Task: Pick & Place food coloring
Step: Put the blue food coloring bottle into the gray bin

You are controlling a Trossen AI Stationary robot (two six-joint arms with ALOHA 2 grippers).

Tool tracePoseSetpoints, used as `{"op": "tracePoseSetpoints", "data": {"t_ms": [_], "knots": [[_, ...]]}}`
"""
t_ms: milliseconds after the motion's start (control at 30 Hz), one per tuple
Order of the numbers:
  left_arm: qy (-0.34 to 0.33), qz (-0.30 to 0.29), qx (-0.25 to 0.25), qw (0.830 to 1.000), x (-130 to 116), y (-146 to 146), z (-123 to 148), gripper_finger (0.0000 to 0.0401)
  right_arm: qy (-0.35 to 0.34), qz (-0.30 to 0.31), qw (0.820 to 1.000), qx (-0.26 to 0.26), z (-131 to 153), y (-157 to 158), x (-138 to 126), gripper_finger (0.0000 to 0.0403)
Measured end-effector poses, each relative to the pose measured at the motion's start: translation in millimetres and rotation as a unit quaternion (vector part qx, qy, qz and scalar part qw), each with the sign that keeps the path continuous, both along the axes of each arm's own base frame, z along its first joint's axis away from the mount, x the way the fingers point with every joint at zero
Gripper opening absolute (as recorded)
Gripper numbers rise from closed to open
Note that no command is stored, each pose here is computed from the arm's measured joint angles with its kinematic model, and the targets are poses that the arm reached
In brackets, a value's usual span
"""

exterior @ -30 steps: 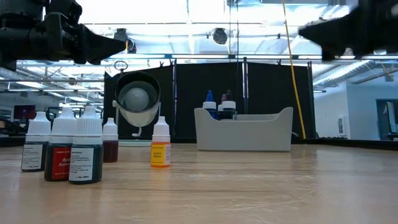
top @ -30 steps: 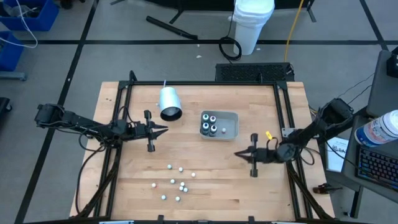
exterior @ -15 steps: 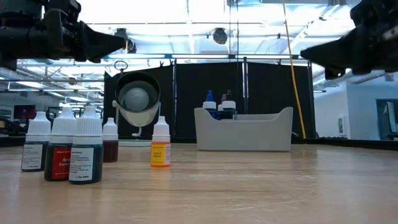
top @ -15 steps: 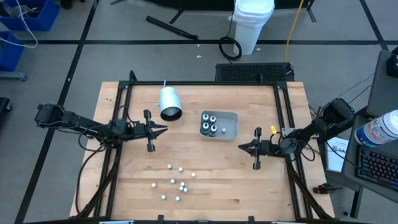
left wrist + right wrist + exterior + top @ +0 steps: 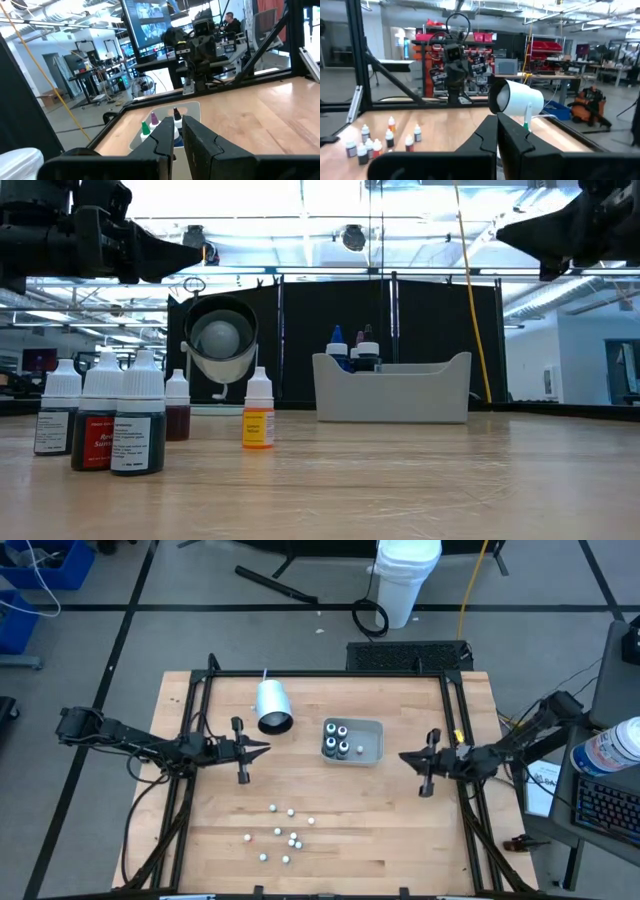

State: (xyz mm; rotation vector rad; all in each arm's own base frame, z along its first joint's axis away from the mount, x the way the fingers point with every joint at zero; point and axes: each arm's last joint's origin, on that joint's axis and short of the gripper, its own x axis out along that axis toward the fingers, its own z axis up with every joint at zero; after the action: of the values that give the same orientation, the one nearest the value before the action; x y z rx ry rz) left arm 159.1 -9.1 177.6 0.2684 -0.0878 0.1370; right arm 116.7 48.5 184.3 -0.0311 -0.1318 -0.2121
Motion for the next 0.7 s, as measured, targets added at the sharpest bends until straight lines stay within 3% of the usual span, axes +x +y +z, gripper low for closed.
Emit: {"op": "tracePoseSetpoints", "data": {"t_ms": [500, 700], "knots": [[0.001, -0.001, -0.008, 1.0, 0, 0, 0, 0.0047, 0.038, 0.033, 0.996, 0.069, -11, -11, -20, 0.0], [0.002, -0.001, -0.008, 1.0, 0, 0, -1, 0.0047, 0.07, -0.021, 0.988, 0.134, -23, -17, -21, 0.0]]}}
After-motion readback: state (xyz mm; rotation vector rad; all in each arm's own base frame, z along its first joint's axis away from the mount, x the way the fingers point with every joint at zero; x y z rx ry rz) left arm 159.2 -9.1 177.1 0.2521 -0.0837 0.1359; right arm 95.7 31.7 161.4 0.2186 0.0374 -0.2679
